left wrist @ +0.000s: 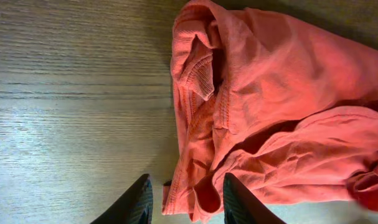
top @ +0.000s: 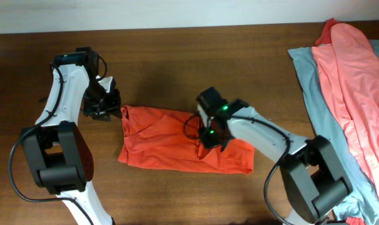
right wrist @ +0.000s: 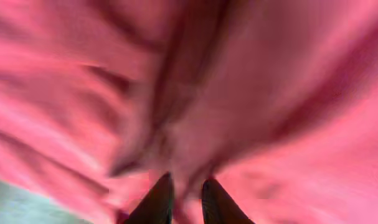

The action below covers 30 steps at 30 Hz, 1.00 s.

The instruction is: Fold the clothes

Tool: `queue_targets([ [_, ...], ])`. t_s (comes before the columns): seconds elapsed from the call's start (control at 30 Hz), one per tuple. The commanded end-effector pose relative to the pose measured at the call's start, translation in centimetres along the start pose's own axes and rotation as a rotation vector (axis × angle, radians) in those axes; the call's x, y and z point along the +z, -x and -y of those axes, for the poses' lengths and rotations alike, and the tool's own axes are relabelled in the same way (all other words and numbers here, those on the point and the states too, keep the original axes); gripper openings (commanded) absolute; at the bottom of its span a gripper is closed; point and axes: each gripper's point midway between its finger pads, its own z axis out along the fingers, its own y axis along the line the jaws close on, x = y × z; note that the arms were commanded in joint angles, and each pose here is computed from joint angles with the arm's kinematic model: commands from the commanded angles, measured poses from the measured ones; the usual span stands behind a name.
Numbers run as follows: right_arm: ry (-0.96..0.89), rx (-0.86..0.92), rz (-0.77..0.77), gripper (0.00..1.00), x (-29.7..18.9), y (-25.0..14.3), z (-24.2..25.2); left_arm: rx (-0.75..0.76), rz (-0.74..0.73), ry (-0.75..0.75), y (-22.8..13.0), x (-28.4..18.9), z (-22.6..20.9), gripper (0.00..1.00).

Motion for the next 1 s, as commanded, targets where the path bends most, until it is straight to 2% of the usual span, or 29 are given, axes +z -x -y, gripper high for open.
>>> queue_targets([
  [0.0, 0.159, -0.113, -0.002, 0.22, 0.3, -0.5, -5.2, 0.023, 0.027, -0.005, 0.0, -1.2, 0.4, 0.37],
  [0.07, 0.23, -0.176, 0.012, 0.22, 0.3, -0.5, -7.7, 0.022, 0.026, -0.004, 0.0, -1.2, 0.3, 0.37],
  [0.13, 0.215, -0.182, 0.012, 0.21, 0.3, -0.6, -7.7, 0.023, 0.025, -0.004, 0.0, -1.2, 0.3, 0.37],
  [0.27, 0.099, -0.136, 0.007, 0.18, -1.6, -0.1, -4.8, 0.023, 0.024, -0.004, 0.0, -1.2, 0.3, 0.37],
  [0.4, -0.015, -0.092, 0.109, 0.18, -6.0, 2.2, -1.9, 0.023, 0.023, -0.004, 0.0, -1.2, 0.3, 0.37],
  [0.5, -0.035, -0.06, 0.189, 0.19, -8.3, 3.6, -0.5, 0.022, 0.024, -0.004, 0.0, -1.2, 0.3, 0.37],
  [0.6, -0.052, -0.008, 0.179, 0.19, -8.5, 3.5, 1.5, 0.023, 0.024, -0.004, 0.0, -1.2, 0.3, 0.37],
  [0.67, -0.084, 0.034, 0.137, 0.19, -8.5, 2.6, 3.2, 0.023, 0.023, -0.004, 0.0, -1.2, 0.3, 0.55],
  [0.77, -0.218, 0.121, 0.073, 0.2, -9.0, 0.8, 7.2, 0.025, 0.024, -0.004, 0.0, -1.2, 0.3, 0.71],
  [0.83, -0.284, 0.176, 0.028, 0.23, -9.4, -0.5, 9.5, 0.051, 0.025, -0.004, 0.1, -1.0, 0.3, 0.73],
  [0.97, -0.308, 0.267, -0.04, 0.24, -10.1, -2.6, 12.4, 0.067, 0.017, -0.008, -0.1, 0.1, 0.2, 0.75],
])
